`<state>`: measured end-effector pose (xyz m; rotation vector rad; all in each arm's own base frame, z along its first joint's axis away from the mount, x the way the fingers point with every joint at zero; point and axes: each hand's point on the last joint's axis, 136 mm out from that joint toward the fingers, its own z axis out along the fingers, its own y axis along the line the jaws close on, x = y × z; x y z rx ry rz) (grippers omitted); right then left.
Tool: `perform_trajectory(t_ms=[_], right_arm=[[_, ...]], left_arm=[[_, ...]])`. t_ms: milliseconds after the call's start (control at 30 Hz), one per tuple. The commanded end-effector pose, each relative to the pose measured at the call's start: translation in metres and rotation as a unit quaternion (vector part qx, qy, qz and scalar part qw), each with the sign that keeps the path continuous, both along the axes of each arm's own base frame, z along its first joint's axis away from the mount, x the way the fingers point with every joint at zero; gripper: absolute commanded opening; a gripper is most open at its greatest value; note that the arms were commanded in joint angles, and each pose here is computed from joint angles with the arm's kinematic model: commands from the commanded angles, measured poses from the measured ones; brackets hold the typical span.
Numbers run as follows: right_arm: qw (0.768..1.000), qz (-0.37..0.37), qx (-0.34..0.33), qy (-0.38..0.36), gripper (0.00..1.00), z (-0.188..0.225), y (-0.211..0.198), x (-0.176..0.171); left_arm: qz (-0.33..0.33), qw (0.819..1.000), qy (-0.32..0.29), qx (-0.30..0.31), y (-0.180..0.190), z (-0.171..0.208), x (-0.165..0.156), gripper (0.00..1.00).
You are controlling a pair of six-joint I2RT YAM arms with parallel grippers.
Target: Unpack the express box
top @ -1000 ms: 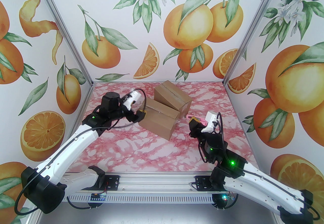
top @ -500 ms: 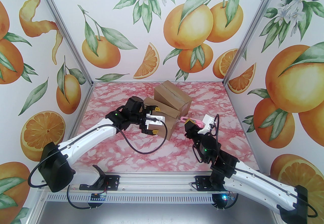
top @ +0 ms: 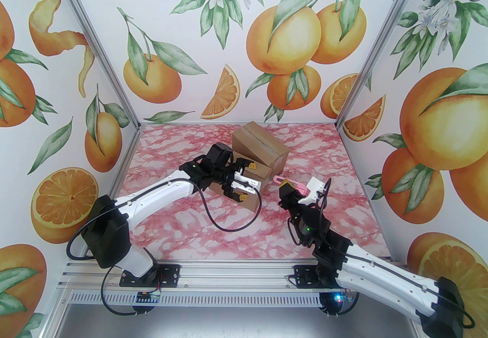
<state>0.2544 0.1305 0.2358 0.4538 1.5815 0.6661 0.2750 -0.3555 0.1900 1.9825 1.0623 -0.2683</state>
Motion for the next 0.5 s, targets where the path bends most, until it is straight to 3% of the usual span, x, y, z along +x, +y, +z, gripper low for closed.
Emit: perform_trajectory(t_ms=[0, 467], right_arm=[[0.999, -0.011, 0.026, -0.022, 0.0, 0.01, -0.004, 0.004], [0.997, 0.006, 0.076, -0.027, 0.0, -0.003, 0.0, 0.014]], left_arm=[[-0.021, 1.0, -0.017, -0.012, -0.009, 0.012, 0.001, 1.0], [-0.004, 1.0, -0.025, -0.012, -0.012, 0.005, 0.011, 1.0]])
